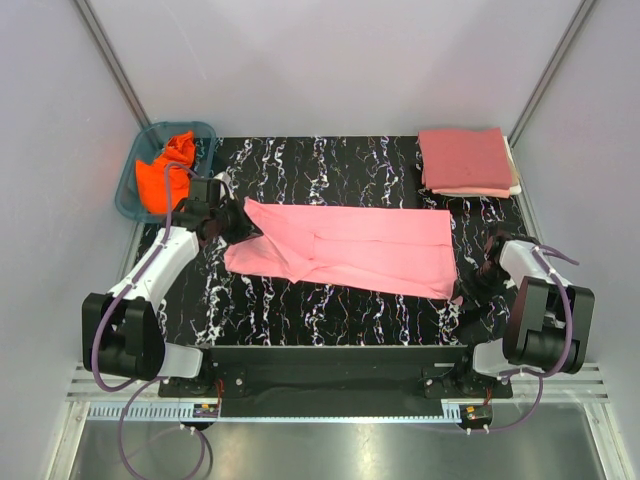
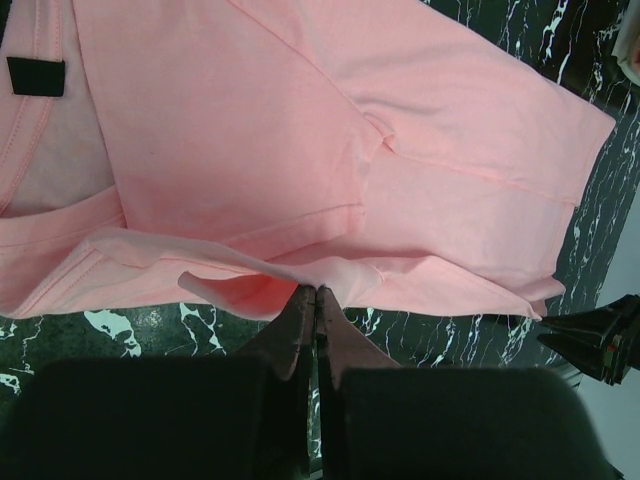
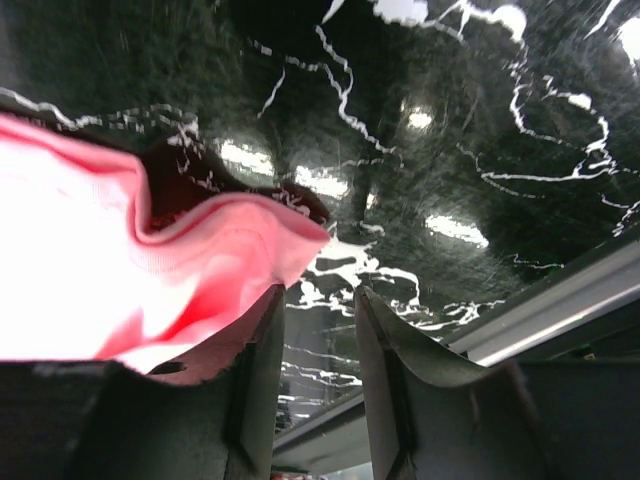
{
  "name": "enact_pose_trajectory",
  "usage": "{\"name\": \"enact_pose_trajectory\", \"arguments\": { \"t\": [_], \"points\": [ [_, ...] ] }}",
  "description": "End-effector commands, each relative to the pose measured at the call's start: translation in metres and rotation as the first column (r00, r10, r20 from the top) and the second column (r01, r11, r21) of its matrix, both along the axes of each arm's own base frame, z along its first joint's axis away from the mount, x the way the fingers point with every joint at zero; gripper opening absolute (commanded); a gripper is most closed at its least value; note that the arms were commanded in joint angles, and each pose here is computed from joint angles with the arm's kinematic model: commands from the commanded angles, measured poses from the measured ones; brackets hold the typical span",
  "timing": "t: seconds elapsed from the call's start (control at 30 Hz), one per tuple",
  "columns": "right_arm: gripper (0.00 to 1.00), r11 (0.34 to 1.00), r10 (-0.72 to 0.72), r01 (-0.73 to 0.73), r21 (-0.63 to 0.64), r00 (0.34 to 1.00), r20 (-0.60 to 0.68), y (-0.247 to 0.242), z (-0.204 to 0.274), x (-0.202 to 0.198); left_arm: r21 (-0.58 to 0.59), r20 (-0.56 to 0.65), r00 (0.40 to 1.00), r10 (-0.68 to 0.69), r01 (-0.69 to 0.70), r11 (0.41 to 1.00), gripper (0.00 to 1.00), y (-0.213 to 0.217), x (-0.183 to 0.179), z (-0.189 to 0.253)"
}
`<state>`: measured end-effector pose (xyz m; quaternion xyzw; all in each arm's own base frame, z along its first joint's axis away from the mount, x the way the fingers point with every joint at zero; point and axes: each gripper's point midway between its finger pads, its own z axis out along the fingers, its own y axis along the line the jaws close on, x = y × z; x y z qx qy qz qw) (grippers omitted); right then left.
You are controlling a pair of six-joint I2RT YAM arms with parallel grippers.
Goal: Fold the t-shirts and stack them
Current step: Fold the tshirt
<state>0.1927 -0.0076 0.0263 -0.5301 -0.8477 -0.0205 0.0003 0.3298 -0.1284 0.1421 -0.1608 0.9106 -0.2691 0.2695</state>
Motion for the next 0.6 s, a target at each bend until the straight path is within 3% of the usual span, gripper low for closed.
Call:
{"name": "enact_pose_trajectory", "arguments": {
  "t": [0.0, 0.43, 0.57],
  "points": [
    [0.41, 0.997, -0.04, 0.04, -0.071, 0.999, 0.003, -0.012, -0.004, 0.005, -0.021, 0.052, 0.998, -0.022, 0.023, 1.0, 0.0, -0.004, 0.009, 0.008],
    [0.39, 0.996, -0.023, 0.023, -0.092, 1.0, 0.009, -0.018, -0.019, 0.013, -0.033, 0.073, 0.997, -0.01, 0.013, 0.999, 0.0, -0.005, 0.01, 0.016],
    [0.31, 0.996, -0.01, 0.012, -0.09, 1.0, 0.019, -0.018, -0.023, 0.017, -0.038, 0.073, 0.997, -0.013, 0.015, 0.999, 0.0, -0.006, 0.008, 0.017]
  ]
}}
